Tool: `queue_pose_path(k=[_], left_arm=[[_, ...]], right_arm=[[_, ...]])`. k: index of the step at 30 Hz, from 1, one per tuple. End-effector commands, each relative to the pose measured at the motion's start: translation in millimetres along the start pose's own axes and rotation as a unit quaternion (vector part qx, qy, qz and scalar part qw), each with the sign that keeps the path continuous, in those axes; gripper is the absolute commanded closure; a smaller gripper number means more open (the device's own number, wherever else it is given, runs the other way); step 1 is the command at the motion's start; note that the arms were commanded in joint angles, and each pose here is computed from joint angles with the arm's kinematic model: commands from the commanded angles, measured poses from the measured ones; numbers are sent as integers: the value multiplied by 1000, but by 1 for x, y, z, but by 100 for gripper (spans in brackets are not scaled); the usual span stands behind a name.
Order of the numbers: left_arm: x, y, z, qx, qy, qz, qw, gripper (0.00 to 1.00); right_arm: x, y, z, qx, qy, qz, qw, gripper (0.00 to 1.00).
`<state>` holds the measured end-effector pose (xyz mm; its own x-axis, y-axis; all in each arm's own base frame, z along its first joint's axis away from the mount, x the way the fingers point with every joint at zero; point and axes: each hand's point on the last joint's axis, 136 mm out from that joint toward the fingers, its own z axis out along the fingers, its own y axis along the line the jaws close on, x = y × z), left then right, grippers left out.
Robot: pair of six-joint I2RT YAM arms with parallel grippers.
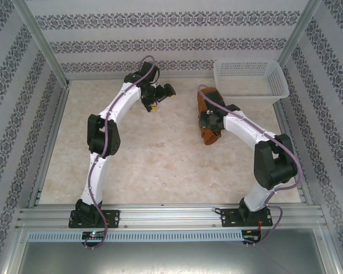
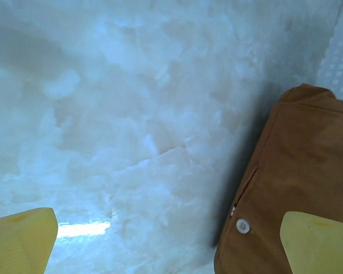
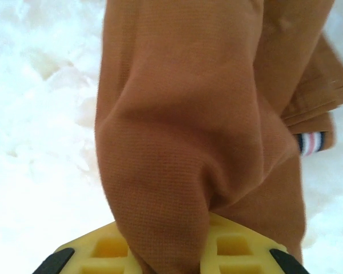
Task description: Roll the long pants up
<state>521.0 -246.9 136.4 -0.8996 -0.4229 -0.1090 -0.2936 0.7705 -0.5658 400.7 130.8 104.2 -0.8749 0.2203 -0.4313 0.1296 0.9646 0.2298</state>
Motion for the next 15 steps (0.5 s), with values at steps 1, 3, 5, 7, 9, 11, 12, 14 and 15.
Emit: queue_pose_path(k=[1,3,5,7,9,11,12,14,15], left_arm=[[28,-8,-5,4,32,6,999,0],[31,-5,-1,5,37,3,999,0],[33,-1,2,4,40,1,999,0],[36,2,4,1,42,0,999,0],[37,6,7,-3,46,-1,999,0],[39,8,9,-4,48,-2,999,0],[39,9,9,-6,49,-3,999,0],[40,11,10,-8,51,-3,999,0],[40,12,11,-8,51,-4,999,0]], right_arm=[[31,20,20,-109,109,102,983,100],[30,25,26,-144,132,128,972,100],[27,30,32,-179,142,162,960,100],[21,35,37,-218,145,201,944,100],[13,42,43,-266,140,238,923,100],[1,53,48,-319,134,274,897,100],[-6,58,50,-345,129,290,883,100],[-26,73,48,-406,114,311,852,100],[-36,79,47,-433,105,322,836,100]])
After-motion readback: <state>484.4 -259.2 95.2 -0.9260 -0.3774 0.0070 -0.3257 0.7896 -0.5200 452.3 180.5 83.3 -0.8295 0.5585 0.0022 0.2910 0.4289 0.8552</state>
